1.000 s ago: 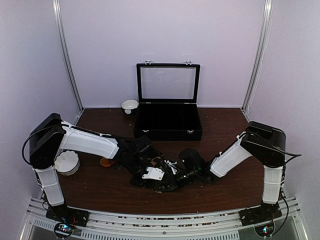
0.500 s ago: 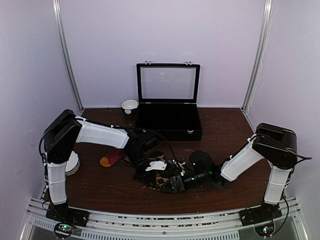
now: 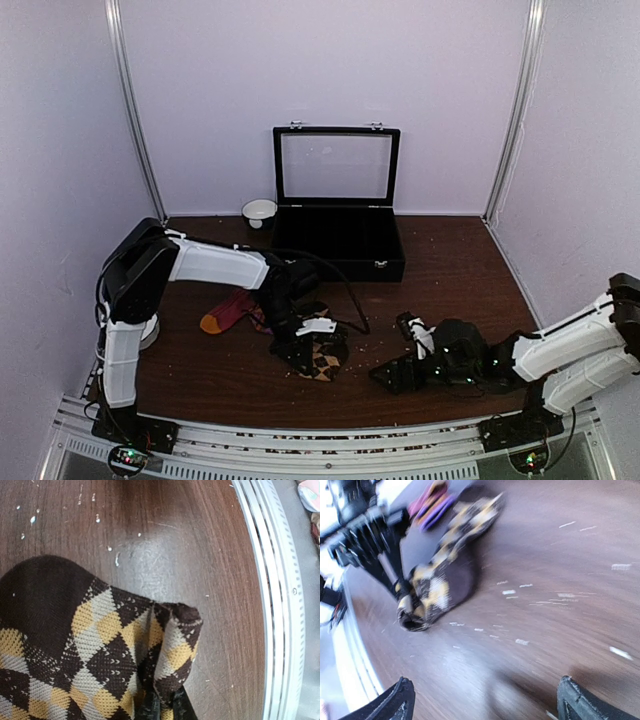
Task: Roll the socks
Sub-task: Roll the sock at the center of the board.
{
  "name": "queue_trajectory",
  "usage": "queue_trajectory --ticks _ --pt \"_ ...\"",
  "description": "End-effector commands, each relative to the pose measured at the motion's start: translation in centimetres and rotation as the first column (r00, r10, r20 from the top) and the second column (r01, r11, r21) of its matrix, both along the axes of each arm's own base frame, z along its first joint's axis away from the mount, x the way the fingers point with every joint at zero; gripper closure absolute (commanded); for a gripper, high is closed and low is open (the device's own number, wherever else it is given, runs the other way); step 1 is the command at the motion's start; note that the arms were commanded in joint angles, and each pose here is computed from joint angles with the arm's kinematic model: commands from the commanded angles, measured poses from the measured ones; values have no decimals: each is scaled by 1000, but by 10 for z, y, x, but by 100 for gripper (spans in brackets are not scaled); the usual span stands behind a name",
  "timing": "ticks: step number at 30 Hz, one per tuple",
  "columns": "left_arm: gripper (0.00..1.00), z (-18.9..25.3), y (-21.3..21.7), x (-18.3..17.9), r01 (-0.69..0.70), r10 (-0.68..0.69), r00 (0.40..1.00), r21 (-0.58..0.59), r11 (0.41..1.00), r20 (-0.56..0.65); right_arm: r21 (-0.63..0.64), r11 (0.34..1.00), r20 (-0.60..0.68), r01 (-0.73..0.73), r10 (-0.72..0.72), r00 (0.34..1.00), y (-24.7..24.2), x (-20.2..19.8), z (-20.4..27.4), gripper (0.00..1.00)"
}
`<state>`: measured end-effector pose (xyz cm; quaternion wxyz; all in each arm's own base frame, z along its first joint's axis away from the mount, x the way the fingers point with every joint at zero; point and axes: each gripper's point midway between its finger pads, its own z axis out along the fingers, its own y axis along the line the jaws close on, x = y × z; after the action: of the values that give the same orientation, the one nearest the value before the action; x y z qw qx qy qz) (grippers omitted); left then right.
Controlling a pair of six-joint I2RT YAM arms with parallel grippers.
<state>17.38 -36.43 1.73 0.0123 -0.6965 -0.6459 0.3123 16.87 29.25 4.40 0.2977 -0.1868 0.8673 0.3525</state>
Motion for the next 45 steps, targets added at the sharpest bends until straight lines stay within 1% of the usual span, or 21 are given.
queue_trajectory --ticks 1,2,3,4,5,6,7,9,11,12,15,17,20,24,29,36,41,45 --pt "100 -41 35 -7 -14 28 998 228 974 -58 -18 922 165 386 -378 911 -71 36 23 0" --pt "100 -43 35 -7 -18 35 997 241 970 -65 -8 876 160 482 -475 865 -89 42 25 0" --pt "100 -46 36 -6 -22 43 996 260 965 -73 20 847 154 531 -527 836 -101 45 26 0" --pt "100 -48 35 -6 -29 55 995 279 960 -85 79 873 176 482 -488 855 -95 44 35 0" --pt "100 -49 35 -7 -32 65 992 293 956 -104 115 916 240 383 -400 884 -82 37 47 0" --pt "100 -50 34 -8 -33 74 989 297 954 -127 124 937 324 328 -351 879 -77 31 57 0" --pt "100 -50 34 -10 -34 81 986 302 953 -146 104 956 393 275 -293 871 -70 23 64 0" --pt "100 -50 33 -11 -36 94 980 310 950 -173 2 986 538 165 -140 831 -56 9 71 2" --pt "100 -49 32 -11 -42 113 972 317 947 -208 -121 991 617 51 35 786 -40 -5 70 6" --pt "100 -48 32 -11 -43 121 966 318 947 -230 -162 987 628 -2 105 771 -30 -10 69 10" --pt "100 -45 30 -12 -49 144 946 313 948 -289 -245 956 631 -159 282 723 4 -25 66 26" --pt "100 -44 30 -14 -44 148 937 315 948 -316 -294 929 619 -223 363 696 26 -30 63 37" --pt "100 -44 29 -16 -42 152 932 318 947 -329 -359 878 600 -317 477 642 63 -38 53 48" --pt "100 -42 29 -16 -34 140 935 311 950 -327 -445 800 571 -402 600 561 105 -44 37 59" --pt "100 -48 33 -16 -26 138 937 327 945 -322 -522 728 542 -445 686 485 132 -43 23 63" --pt "100 -50 31 -13 -30 139 939 329 944 -316 -600 655 493 -459 755 433 142 -41 2 66" --pt "100 -50 32 -15 -23 132 939 325 946 -318 -624 646 466 -439 759 454 137 -31 -12 67" --pt "98 -49 32 -15 -16 124 938 318 948 -323 -659 637 457 -400 761 460 130 -24 -21 64"
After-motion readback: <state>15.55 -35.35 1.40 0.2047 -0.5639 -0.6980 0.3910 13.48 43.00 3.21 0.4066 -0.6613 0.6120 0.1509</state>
